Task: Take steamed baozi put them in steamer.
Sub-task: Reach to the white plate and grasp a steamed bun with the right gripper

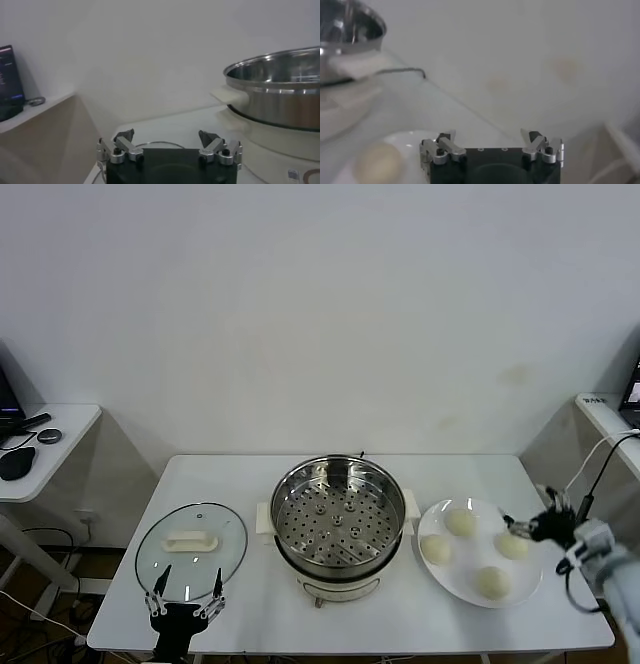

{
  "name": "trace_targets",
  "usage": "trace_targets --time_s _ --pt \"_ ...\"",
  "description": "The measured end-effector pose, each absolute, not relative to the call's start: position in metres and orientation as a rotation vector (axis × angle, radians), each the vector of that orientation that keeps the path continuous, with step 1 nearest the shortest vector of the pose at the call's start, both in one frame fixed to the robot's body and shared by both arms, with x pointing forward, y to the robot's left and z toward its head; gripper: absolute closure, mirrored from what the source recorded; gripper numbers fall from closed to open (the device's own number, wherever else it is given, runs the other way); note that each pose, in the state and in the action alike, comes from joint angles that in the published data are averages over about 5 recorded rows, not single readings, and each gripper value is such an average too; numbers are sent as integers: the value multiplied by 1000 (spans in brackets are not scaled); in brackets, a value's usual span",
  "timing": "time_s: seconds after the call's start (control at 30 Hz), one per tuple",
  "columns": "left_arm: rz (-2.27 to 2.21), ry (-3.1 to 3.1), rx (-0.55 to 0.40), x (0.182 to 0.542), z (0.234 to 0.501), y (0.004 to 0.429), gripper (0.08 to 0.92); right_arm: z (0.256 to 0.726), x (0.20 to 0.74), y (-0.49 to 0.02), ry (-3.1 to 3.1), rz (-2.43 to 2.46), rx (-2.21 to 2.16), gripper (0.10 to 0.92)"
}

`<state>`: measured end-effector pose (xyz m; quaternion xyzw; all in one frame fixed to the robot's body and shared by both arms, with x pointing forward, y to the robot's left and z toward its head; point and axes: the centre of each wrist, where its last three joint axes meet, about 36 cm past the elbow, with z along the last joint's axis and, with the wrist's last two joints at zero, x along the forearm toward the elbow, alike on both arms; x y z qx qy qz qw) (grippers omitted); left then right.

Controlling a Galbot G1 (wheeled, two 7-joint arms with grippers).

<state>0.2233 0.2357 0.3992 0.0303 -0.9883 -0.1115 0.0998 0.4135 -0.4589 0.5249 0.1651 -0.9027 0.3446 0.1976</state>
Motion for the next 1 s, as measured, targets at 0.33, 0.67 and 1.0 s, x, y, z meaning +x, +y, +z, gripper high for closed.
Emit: trace_targets --time_s 0.33,0.67,1.0 --pt "-317 -2946 103 225 404 240 177 580 512 -464 -2121 1270 835 200" --pt "-296 -2953 122 225 408 243 177 567 587 -440 -1722 1424 1164 200" --pt "-284 -2940 134 224 405 245 177 520 630 -421 -1445 1468 1294 200"
